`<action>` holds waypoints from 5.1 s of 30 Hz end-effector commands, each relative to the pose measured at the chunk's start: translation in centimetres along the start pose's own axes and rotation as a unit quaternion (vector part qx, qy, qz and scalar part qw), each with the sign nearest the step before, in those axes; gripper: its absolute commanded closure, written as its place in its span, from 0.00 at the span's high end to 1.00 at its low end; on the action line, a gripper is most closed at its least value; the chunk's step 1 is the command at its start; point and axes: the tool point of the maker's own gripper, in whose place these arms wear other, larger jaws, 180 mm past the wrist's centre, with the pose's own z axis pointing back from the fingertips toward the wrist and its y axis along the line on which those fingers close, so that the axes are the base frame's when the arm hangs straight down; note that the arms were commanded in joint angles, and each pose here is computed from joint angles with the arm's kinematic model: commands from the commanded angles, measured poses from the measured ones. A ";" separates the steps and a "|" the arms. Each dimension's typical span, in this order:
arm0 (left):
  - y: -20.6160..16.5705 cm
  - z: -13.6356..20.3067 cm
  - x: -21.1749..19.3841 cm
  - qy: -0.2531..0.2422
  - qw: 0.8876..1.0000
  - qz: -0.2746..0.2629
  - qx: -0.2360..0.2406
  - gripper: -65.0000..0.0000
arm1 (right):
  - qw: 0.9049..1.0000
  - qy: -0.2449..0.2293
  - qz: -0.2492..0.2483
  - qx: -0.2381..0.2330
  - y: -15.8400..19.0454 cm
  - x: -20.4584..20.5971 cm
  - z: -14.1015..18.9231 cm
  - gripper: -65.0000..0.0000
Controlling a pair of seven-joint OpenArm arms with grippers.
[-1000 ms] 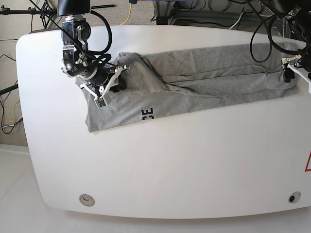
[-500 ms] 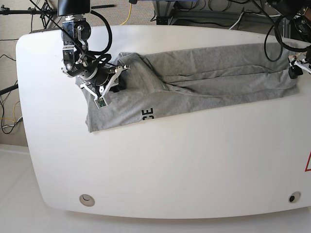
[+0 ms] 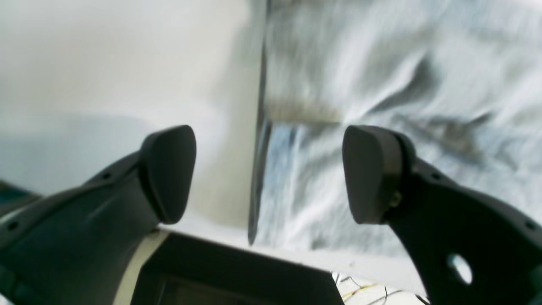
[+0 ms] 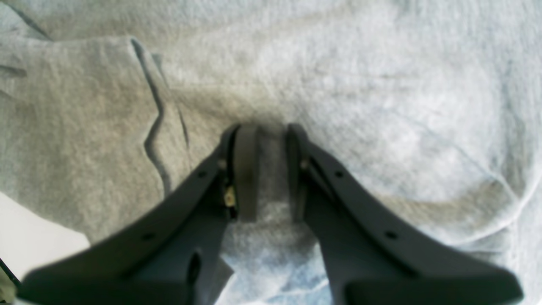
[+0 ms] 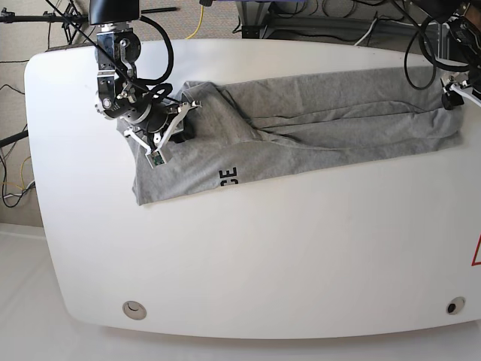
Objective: Fold the T-shirt properly
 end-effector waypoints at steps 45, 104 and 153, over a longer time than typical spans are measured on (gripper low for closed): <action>0.2 -2.2 1.7 -0.009 0.999 -0.037 -0.022 0.83 | 1.000 -0.008 0.009 -0.004 0.0 0.8 0.3 0.19; -3.6 -2.4 2.1 -0.017 0.996 -0.072 -0.039 0.21 | 1.000 -0.001 0.009 -0.006 0.0 0.3 0.2 0.18; -19.1 4.0 7.3 -0.117 0.971 -0.169 -0.122 0.00 | 1.000 -0.012 0.013 -0.008 -0.2 1.1 0.3 0.18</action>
